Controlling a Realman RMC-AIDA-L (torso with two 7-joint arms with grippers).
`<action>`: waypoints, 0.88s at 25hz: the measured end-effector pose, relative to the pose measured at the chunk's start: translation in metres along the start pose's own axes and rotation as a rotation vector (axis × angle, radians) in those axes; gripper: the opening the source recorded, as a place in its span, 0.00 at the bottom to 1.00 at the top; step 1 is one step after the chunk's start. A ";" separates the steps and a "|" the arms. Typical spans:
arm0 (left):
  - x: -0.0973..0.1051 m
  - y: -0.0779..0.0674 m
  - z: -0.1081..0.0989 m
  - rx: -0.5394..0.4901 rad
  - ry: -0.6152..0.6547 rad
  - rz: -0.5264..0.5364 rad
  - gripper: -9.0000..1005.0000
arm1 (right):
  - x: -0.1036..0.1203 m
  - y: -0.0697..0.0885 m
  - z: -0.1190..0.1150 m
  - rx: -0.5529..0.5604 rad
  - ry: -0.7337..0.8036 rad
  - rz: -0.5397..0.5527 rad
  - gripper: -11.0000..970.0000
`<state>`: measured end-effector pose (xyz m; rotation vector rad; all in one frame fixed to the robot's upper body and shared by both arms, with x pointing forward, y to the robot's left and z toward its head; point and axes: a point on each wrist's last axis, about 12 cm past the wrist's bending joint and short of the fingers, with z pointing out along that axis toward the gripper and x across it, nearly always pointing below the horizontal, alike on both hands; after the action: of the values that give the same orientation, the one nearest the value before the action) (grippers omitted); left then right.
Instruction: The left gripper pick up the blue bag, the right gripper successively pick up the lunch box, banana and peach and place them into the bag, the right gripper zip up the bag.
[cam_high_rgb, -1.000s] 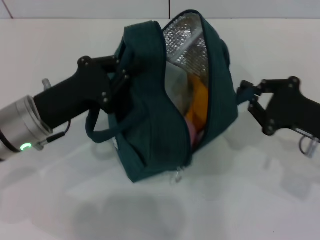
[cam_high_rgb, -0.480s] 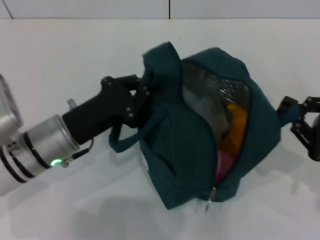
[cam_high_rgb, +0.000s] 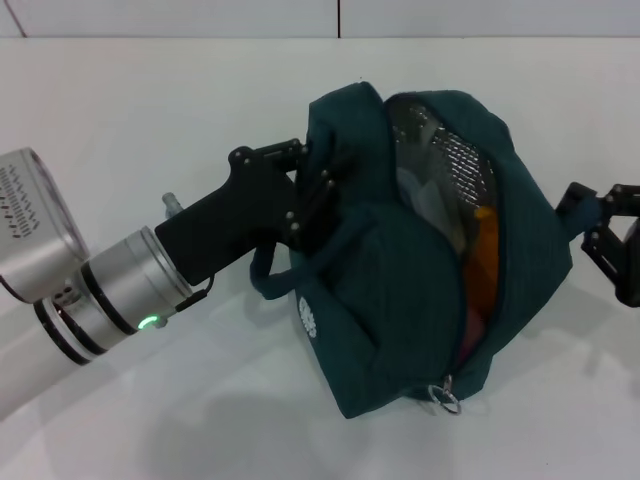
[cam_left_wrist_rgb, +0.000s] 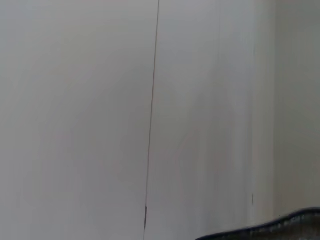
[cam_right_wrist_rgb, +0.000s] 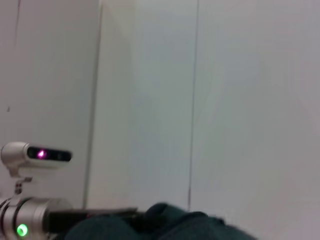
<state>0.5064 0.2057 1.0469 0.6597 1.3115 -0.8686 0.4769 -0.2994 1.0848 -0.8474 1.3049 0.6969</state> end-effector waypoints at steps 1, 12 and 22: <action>0.000 -0.001 0.001 -0.004 -0.011 0.009 0.15 | -0.001 -0.003 0.001 -0.023 0.018 -0.003 0.10; 0.004 -0.010 0.007 -0.073 -0.045 0.043 0.27 | -0.014 -0.023 -0.018 -0.140 0.106 -0.002 0.25; 0.007 -0.010 0.015 -0.111 -0.037 0.013 0.30 | -0.026 -0.035 -0.051 -0.139 0.174 -0.016 0.54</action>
<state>0.5057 0.1869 1.0428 0.5618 1.3111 -0.7884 0.4755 -0.3605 1.1124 -1.0490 1.4151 0.7206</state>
